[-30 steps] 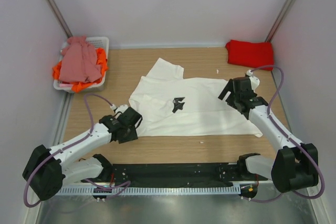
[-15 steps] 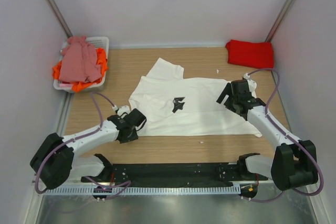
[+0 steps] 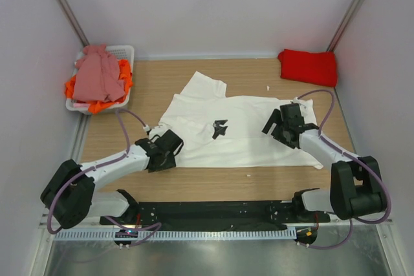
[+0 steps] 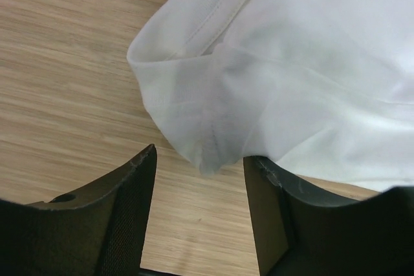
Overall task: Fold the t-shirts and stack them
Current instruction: Fold the tshirt
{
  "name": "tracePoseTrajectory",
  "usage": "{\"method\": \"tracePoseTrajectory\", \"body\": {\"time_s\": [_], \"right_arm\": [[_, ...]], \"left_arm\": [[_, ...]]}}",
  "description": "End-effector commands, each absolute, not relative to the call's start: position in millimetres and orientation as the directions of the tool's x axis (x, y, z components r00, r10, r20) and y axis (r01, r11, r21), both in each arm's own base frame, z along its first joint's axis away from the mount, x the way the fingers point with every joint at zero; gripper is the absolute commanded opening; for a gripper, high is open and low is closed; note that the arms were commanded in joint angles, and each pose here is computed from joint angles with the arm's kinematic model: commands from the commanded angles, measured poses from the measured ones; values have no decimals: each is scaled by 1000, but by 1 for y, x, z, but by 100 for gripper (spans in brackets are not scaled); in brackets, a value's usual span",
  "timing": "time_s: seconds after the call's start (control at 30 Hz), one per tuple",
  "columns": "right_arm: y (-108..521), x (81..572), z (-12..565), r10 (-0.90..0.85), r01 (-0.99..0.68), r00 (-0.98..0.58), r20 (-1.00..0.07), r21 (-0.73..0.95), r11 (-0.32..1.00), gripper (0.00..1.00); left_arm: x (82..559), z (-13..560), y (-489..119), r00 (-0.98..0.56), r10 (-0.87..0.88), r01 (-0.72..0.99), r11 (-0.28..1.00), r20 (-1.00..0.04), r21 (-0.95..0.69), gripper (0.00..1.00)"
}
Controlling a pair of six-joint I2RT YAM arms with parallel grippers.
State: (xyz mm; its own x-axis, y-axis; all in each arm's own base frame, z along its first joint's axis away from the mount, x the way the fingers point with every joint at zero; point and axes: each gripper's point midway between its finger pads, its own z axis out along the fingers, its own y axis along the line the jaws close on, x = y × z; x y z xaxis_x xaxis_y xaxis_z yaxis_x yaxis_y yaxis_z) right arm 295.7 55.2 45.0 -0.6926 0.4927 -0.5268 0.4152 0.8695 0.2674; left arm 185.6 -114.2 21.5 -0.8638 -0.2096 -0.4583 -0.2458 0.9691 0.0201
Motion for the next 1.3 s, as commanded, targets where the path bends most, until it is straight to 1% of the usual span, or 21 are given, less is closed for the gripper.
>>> {"method": "tracePoseTrajectory", "body": {"time_s": [0.0,0.03,0.07,0.13,0.17,0.23,0.27,0.33,0.37,0.4,0.47,0.63,0.67,0.77,0.87,0.93,1.0,1.1,1.17,1.2,1.27], "right_arm": [[60,308,46,494,394,-674,-550,297,870,92],[60,308,45,493,395,-675,-548,296,870,92],[61,308,43,492,393,-680,-544,297,871,92],[62,308,36,490,394,-691,-531,292,872,93],[62,308,33,490,398,-697,-523,286,872,93],[61,307,25,496,408,-710,-500,282,868,93],[60,306,21,501,412,-714,-489,284,866,92],[59,308,14,522,418,-721,-455,315,852,91],[55,305,4,529,433,-734,-426,307,848,88],[59,305,0,537,425,-744,-398,339,840,86],[56,301,-13,567,447,-753,-333,374,813,81],[56,301,-20,579,458,-761,-294,388,799,76],[47,304,-20,601,484,-744,-291,384,786,78],[37,304,-26,620,512,-737,-269,377,772,81],[36,302,-29,628,520,-732,-264,379,765,81],[36,302,-28,628,520,-732,-264,379,765,81],[36,302,-28,629,519,-730,-266,383,764,81],[37,302,-27,625,511,-733,-269,389,766,81],[37,303,-25,624,506,-731,-274,396,766,81],[38,302,-26,624,506,-733,-271,396,766,81],[38,303,-25,623,503,-733,-274,399,767,81]], "left_arm": [[192,27,-118,-846,-206,-236,972,-491,1,56],[193,27,-118,-846,-205,-237,971,-493,4,55],[193,26,-117,-848,-197,-233,972,-492,13,49],[195,26,-115,-848,-186,-234,972,-497,35,42],[199,29,-114,-843,-178,-236,970,-508,52,33],[199,31,-108,-847,-159,-236,967,-508,91,25],[200,35,-109,-847,-154,-233,968,-508,94,16],[201,38,-112,-853,-143,-215,973,-503,88,9],[196,40,-110,-864,-136,-210,972,-484,101,3],[200,50,-113,-861,-131,-202,975,-492,94,0],[197,60,-110,-865,-125,-197,975,-486,99,0],[181,77,-127,-911,-110,-144,988,-397,57,0],[171,77,-120,-926,-92,-140,984,-366,107,4],[151,83,-122,-958,-54,-105,980,-281,172,28],[128,108,-90,-963,-63,-135,955,-263,263,38],[121,129,-67,-942,-91,-190,938,-324,291,46],[118,154,-55,-897,-145,-246,949,-417,199,52],[130,153,-83,-870,-168,-199,980,-463,17,52],[152,143,-125,-855,-178,-129,983,-487,-133,47],[152,121,-139,-891,-144,-99,987,-431,-127,44],[175,108,-176,-885,-146,-56,976,-443,-210,37]]}}
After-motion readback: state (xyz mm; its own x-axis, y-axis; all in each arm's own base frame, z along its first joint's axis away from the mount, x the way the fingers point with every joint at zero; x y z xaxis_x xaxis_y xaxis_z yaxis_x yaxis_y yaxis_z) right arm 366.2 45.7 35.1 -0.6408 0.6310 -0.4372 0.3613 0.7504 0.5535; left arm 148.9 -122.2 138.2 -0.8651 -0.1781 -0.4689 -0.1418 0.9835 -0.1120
